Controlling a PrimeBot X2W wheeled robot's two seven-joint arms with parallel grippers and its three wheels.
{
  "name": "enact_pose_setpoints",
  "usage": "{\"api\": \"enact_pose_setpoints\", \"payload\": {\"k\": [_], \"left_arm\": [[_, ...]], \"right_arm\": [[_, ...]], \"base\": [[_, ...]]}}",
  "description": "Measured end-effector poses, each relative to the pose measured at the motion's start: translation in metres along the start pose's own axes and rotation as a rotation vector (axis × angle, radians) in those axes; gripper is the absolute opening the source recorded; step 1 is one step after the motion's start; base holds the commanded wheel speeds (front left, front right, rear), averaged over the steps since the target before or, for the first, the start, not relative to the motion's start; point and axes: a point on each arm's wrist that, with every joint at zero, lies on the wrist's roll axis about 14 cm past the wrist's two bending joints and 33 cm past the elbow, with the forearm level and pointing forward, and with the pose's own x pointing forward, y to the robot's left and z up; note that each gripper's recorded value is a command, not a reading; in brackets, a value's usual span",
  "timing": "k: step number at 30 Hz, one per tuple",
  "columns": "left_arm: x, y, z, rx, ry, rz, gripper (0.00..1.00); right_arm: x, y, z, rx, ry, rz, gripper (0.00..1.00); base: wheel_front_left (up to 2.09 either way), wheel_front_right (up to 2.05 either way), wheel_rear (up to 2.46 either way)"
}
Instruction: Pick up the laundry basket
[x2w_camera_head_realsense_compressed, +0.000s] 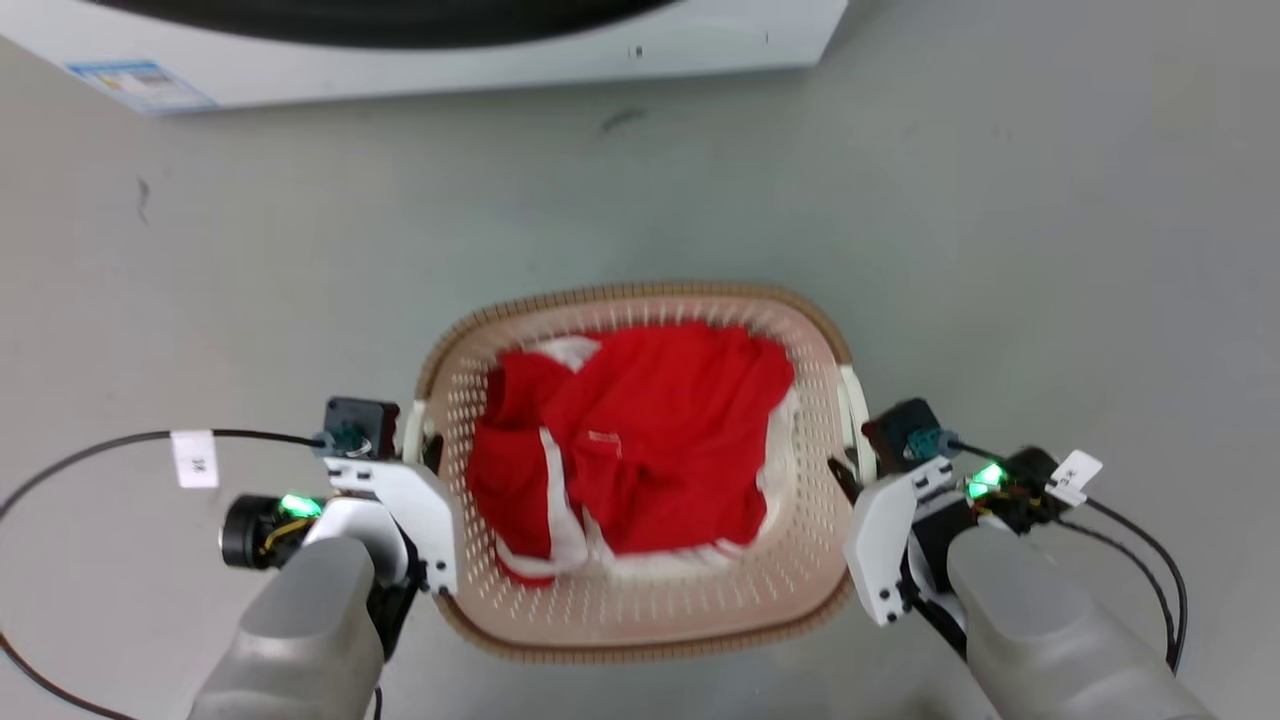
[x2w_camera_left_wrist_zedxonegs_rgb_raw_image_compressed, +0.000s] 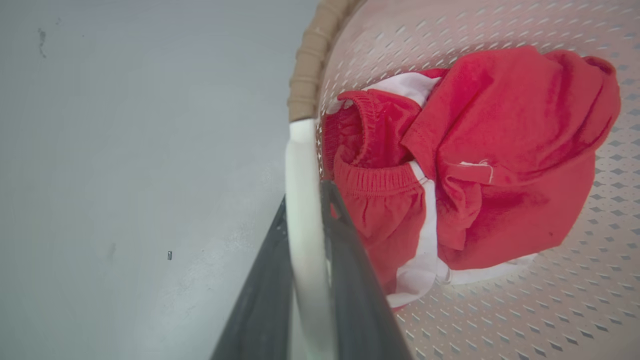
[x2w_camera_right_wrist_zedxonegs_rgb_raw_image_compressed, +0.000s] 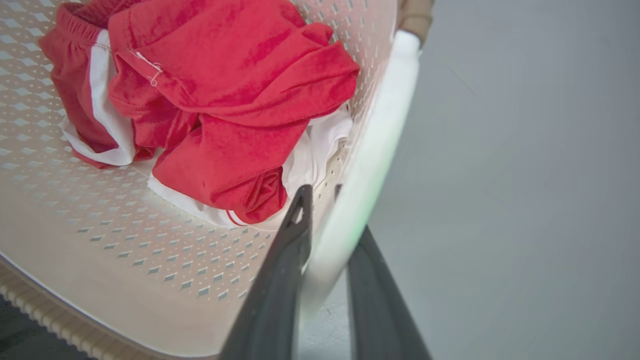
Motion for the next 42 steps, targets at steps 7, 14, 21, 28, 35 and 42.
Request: {"api": "enact_pose_setpoints", "payload": {"k": [7, 14, 21, 28, 35, 42], "left_arm": [[-0.029, -0.012, 0.005, -0.001, 0.019, -0.019, 0.00], [-0.057, -0.022, 0.009, -0.002, 0.037, -0.035, 0.00], [-0.083, -0.028, 0.016, -0.003, 0.013, -0.044, 0.00], [-0.108, -0.035, 0.008, -0.006, 0.025, -0.054, 0.00], [-0.127, -0.038, 0.008, -0.005, 0.028, -0.060, 0.00], [-0.138, -0.039, 0.010, 0.013, 0.056, -0.069, 0.00]], "right_arm": [[-0.027, 0.006, 0.005, -0.012, 0.022, -0.019, 0.00], [-0.053, 0.011, 0.012, -0.021, 0.029, -0.043, 0.00], [-0.076, 0.015, 0.021, -0.041, 0.001, -0.067, 0.00], [-0.098, 0.022, 0.019, -0.052, -0.010, -0.085, 0.00], [-0.114, 0.029, 0.018, -0.049, -0.012, -0.098, 0.00], [-0.122, 0.034, 0.016, -0.043, 0.013, -0.099, 0.00]], "base": [[0.00, 0.00, 0.00], [0.00, 0.00, 0.00], [0.00, 0.00, 0.00], [0.00, 0.00, 0.00], [0.00, 0.00, 0.00], [0.00, 0.00, 0.00]]}}
